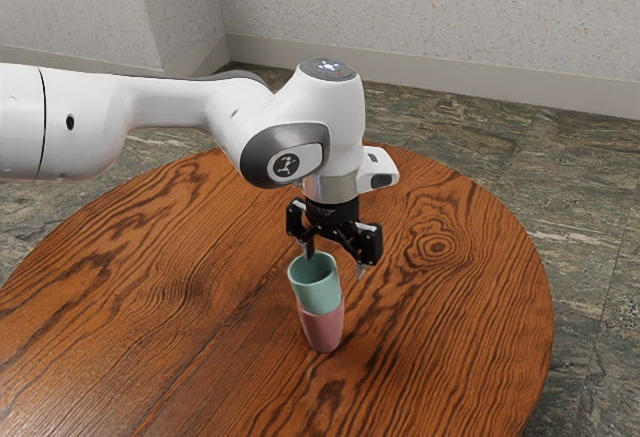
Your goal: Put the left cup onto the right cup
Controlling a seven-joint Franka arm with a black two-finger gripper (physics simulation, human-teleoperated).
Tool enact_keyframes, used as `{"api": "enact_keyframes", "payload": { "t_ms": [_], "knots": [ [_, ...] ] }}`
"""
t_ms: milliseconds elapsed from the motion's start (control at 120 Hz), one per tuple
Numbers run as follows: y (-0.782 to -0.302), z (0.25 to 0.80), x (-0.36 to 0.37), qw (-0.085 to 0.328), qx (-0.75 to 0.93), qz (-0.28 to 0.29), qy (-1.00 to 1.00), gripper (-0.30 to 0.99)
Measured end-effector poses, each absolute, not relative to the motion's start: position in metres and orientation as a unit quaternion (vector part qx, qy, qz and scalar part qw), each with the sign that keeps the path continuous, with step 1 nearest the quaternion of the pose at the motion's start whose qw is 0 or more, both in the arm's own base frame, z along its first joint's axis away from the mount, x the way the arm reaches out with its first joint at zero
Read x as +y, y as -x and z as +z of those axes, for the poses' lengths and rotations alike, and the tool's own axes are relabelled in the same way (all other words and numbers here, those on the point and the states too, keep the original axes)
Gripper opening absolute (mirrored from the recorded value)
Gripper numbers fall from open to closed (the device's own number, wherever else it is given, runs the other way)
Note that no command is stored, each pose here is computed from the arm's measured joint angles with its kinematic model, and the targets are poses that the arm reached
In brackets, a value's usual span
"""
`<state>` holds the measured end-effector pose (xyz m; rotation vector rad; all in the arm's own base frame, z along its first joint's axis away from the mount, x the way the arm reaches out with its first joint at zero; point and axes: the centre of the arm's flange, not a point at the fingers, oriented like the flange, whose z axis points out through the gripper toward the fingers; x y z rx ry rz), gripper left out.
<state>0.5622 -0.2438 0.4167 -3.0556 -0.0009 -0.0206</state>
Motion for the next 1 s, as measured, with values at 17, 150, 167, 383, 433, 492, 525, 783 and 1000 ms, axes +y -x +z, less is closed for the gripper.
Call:
{"api": "enact_keyframes", "payload": {
  "t_ms": [17,150,167,383,433,492,525,783,1000],
  "knots": [
    [-0.562,0.417,-0.244,0.043,0.000,-0.007,0.999,0.67],
    [-0.562,0.417,-0.244,0.043,0.000,-0.007,0.999,0.68],
    [-0.562,0.417,-0.244,0.043,0.000,-0.007,0.999,0.68],
    [-0.562,0.417,-0.244,0.043,0.000,-0.007,0.999,0.69],
    [-0.562,0.417,-0.244,0.043,0.000,-0.007,0.999,0.69],
    [-0.562,0.417,-0.244,0.043,0.000,-0.007,0.999,0.69],
    [-0.562,0.417,-0.244,0.043,0.000,-0.007,0.999,0.69],
    [-0.561,0.423,-0.244,0.044,0.000,-0.012,0.999,0.69],
    [-0.554,0.449,-0.243,0.049,-0.003,-0.028,0.998,0.69]
  ]
}}
